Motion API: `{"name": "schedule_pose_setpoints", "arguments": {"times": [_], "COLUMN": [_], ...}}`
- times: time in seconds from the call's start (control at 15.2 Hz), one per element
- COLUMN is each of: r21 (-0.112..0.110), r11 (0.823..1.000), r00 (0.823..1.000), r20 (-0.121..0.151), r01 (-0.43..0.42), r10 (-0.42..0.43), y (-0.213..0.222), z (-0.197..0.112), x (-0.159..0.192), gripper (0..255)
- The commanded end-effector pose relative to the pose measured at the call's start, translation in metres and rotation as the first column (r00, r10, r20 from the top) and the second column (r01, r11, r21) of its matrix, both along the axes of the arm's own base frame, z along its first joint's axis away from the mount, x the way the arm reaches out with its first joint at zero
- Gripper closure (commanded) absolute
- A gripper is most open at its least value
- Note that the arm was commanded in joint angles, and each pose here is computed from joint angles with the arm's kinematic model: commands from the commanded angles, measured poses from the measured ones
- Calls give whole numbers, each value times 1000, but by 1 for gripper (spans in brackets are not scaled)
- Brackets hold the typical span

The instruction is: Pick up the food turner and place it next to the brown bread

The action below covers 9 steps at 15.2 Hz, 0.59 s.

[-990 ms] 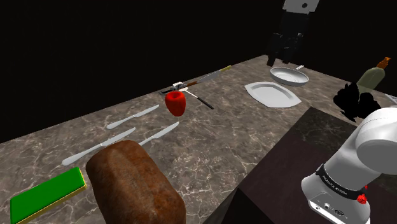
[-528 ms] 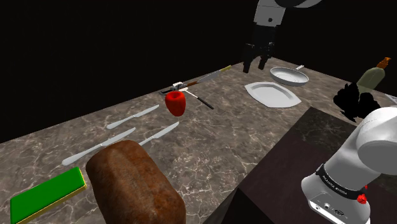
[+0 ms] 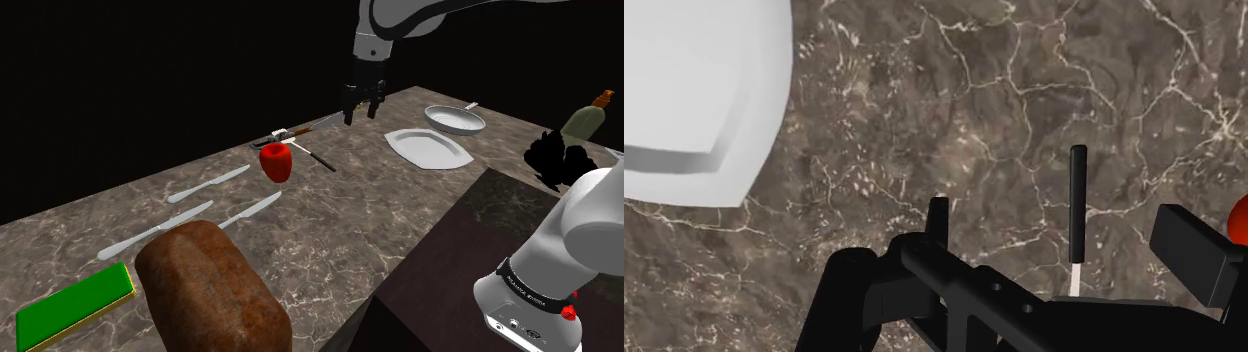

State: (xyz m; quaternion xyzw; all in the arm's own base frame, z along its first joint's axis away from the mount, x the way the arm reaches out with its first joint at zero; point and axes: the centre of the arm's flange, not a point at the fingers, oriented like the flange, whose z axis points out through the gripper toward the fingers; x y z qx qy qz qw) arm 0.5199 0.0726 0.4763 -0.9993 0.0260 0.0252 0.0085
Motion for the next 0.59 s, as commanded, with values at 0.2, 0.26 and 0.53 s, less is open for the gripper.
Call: {"name": "schedule_pose_setpoints", "arguments": {"times": [0.2, 0.26, 0.53], "r21": [-5, -6, -11], "r11": [1000, 999, 998], "r00": [1000, 999, 998], "r20": [-5, -6, -11], "r01": [-31, -37, -62], "r10": [31, 37, 62], "y": [23, 28, 49], "z": [-32, -39, -66], "x": [54, 64, 105], "gripper": [0, 0, 0]}}
